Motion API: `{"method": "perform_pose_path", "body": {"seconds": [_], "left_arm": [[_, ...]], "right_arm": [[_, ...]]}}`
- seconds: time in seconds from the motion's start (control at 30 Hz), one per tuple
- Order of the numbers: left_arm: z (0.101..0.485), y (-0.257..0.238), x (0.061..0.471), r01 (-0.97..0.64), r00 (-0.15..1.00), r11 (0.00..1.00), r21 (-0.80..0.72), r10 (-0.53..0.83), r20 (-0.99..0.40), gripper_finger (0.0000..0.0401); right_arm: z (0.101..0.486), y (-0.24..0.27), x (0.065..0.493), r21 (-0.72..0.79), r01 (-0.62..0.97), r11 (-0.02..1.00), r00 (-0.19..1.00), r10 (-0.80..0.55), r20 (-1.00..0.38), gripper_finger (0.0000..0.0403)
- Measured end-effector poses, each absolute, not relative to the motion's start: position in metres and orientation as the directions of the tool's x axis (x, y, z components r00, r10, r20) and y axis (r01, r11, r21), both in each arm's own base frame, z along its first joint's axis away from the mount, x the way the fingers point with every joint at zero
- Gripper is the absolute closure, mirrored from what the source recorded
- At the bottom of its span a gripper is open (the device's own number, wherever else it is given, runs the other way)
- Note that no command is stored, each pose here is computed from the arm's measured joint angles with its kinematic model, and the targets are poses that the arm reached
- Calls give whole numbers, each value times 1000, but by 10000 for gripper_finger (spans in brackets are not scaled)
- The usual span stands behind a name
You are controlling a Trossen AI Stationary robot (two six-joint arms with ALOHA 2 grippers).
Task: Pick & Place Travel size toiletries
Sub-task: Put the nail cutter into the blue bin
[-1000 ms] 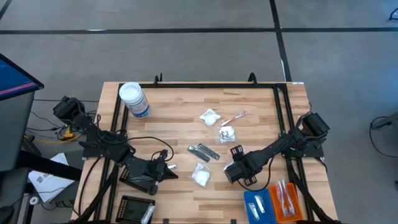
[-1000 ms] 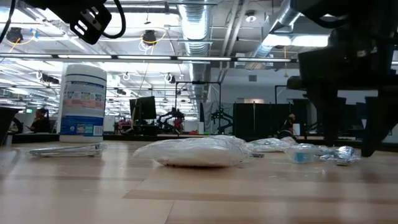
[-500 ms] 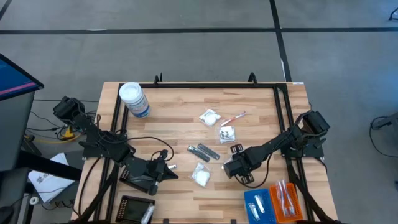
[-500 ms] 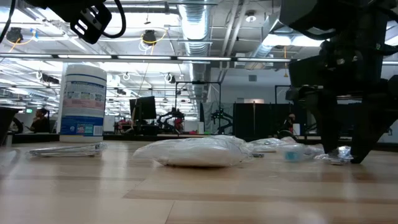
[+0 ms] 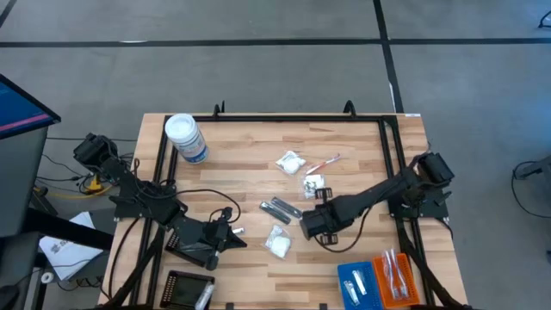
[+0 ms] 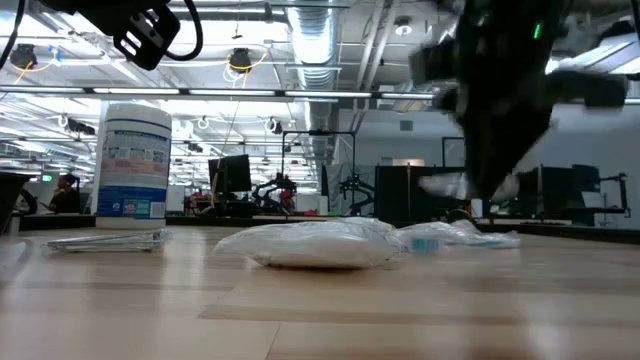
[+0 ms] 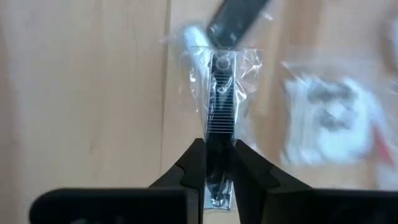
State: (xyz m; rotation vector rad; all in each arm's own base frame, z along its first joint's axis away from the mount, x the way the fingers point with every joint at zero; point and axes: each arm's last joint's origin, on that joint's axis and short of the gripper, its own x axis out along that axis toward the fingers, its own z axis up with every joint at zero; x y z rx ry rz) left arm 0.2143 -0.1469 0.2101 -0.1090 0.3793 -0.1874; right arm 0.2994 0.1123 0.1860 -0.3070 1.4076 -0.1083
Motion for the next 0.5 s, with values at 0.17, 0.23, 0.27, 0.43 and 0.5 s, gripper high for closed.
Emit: {"method": "perform_pose_path", "body": {"seconds": [0.17, 0.23, 0.27, 0.43, 0.5], "left_arm": [[210, -147, 214, 162, 912, 977, -141, -202, -357, 400], [210, -147, 214, 161, 912, 977, -141, -202, -357, 400], [210, -147, 214, 161, 912, 977, -141, -202, -357, 400], [210, -149, 213, 172, 911, 976, -135, -210, -356, 400], [210, -150, 212, 184, 910, 975, -128, -218, -354, 400]], "right_arm": [[250, 118, 305, -269, 133, 954, 183, -290, -939, 360], [274, 124, 298, -224, 283, 933, 181, -281, -942, 360], [284, 130, 295, -157, 353, 922, 204, -240, -949, 360], [305, 179, 253, 113, 596, 795, 162, 19, -987, 360], [304, 201, 235, 126, 673, 729, 120, 61, -991, 360]]}}
